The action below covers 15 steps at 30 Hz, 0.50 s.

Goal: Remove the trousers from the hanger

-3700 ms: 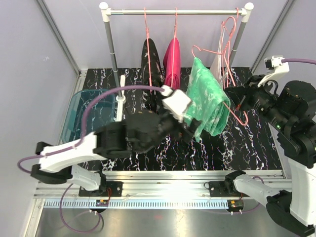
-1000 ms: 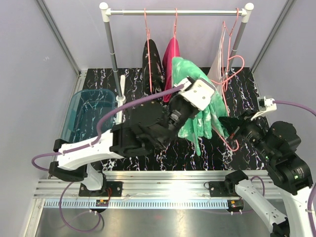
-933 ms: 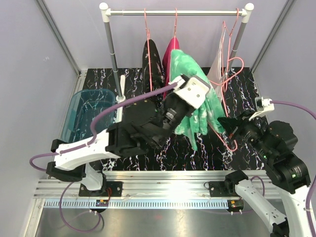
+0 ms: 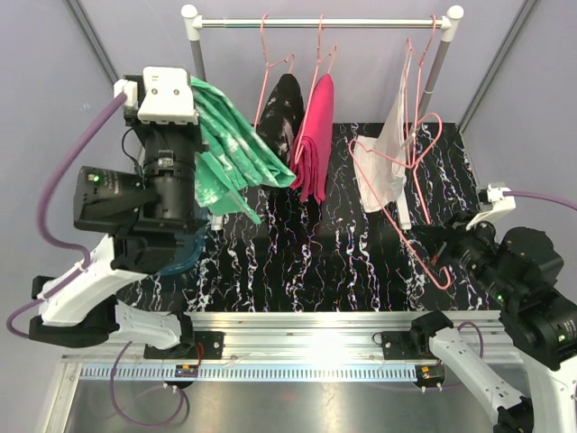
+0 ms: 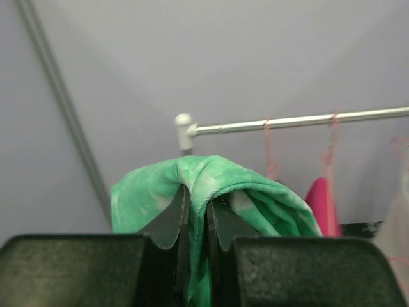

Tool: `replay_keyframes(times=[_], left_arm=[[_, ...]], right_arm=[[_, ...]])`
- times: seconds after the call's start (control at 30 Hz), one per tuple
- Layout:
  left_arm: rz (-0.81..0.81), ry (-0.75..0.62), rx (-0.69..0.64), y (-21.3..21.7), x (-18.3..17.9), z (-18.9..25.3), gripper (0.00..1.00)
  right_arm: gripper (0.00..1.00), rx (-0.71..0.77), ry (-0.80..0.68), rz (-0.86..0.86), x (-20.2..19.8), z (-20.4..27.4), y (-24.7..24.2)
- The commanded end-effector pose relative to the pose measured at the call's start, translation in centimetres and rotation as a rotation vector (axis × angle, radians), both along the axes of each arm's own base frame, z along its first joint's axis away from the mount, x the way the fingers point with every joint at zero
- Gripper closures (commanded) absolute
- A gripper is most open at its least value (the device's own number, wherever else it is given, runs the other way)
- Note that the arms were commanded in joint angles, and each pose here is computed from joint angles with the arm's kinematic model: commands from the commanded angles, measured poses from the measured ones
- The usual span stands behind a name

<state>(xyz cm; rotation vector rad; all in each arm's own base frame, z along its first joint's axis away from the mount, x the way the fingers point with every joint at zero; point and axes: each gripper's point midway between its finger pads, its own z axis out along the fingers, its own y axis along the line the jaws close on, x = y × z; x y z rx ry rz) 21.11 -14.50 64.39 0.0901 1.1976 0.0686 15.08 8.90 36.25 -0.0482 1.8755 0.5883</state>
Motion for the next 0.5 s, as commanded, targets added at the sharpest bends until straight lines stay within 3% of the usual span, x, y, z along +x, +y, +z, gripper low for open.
replay_keyframes(times=[0.0, 0.07, 0.2, 0.47], left_arm=[[0.189, 0.043, -0.114, 8.8, 0.4, -1.0, 1.0], [0.232, 0.079, -0.142, 9.4, 1.2, -3.4, 1.0], [0.386, 0.158, -0.076, 12.5, 2.3, -7.7, 1.0], [0.626, 0.246, -0.077, 19.6, 0.0, -14.2, 1.0]], right_arm=[[1.0, -0.019, -0.083, 0.047, 0.3, 2.7, 0.5], [1.0, -0.02, -0.098, 0.047, 0.5, 3.4, 0.6], [1.0, -0.018, -0.131, 0.056, 0.7, 4.8, 0.7], [1.0, 0.006, -0.164, 0.104, 0.3, 6.0, 1.5]])
